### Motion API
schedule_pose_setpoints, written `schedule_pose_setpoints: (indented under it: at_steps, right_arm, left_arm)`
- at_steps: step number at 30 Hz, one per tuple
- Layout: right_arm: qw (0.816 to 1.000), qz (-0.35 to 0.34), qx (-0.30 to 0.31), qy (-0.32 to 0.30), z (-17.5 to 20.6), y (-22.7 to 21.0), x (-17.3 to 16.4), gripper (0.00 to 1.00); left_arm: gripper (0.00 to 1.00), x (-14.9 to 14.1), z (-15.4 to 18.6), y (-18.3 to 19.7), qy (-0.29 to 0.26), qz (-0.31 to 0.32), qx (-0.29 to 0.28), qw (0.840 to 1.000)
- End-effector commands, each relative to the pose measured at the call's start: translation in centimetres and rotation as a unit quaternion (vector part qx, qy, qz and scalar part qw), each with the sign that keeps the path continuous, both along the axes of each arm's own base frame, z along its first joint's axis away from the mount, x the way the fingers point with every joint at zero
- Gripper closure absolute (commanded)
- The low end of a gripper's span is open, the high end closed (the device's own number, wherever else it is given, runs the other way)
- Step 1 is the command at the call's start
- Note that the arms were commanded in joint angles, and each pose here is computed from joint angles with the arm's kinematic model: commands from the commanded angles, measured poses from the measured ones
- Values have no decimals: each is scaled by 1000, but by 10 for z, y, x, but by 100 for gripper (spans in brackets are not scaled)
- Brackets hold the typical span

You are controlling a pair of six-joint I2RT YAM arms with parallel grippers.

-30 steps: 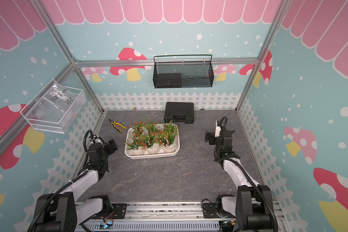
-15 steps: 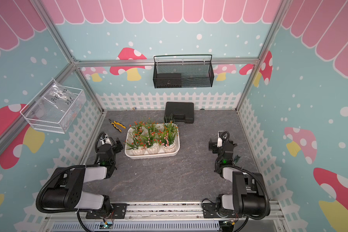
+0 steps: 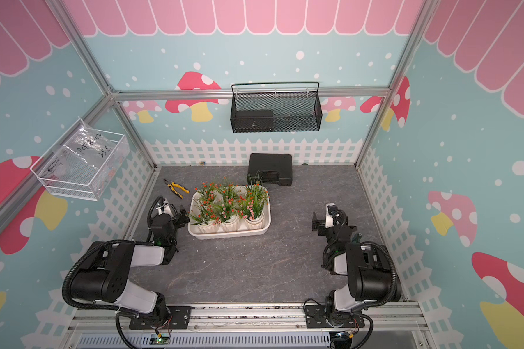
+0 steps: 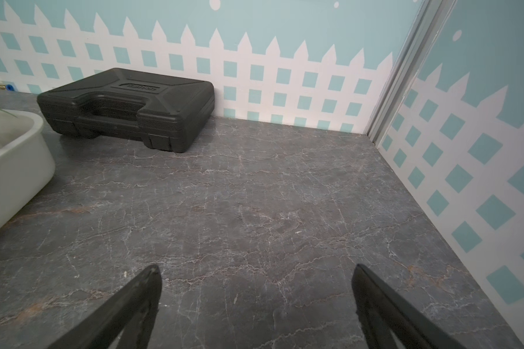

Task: Put the potted gypsophila into the storage box
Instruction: Reset both arms

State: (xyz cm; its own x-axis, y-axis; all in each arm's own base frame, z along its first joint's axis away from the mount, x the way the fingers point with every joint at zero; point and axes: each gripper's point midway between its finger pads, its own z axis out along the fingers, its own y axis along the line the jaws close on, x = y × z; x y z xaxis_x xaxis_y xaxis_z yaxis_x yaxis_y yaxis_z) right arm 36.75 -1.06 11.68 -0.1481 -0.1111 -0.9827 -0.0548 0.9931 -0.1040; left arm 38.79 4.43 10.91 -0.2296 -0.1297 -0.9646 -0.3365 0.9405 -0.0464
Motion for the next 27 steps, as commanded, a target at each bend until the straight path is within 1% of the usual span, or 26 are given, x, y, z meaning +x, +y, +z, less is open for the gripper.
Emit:
schedule_pose_setpoints:
  at_steps: [1, 3, 5, 11, 27]
  right_arm:
    - [999, 22, -18, -31, 15, 8, 2, 0]
    - [999, 16, -19, -37, 17, 8, 3, 0]
    - [999, 7, -19, -37, 17, 5, 2, 0]
    - [999, 9, -18, -36, 17, 6, 3, 0]
    - [999, 9, -18, -37, 17, 6, 3, 0]
  left_arm:
    - [2, 7, 8, -3, -3, -6, 5, 1000]
    - [2, 8, 10, -3, -12, -3, 18, 1000]
    - [2, 8, 9, -5, -3, -4, 15, 1000]
    - [1, 6, 12, -5, -15, -4, 20, 1000]
    - [1, 7, 11, -9, -12, -11, 24, 1000]
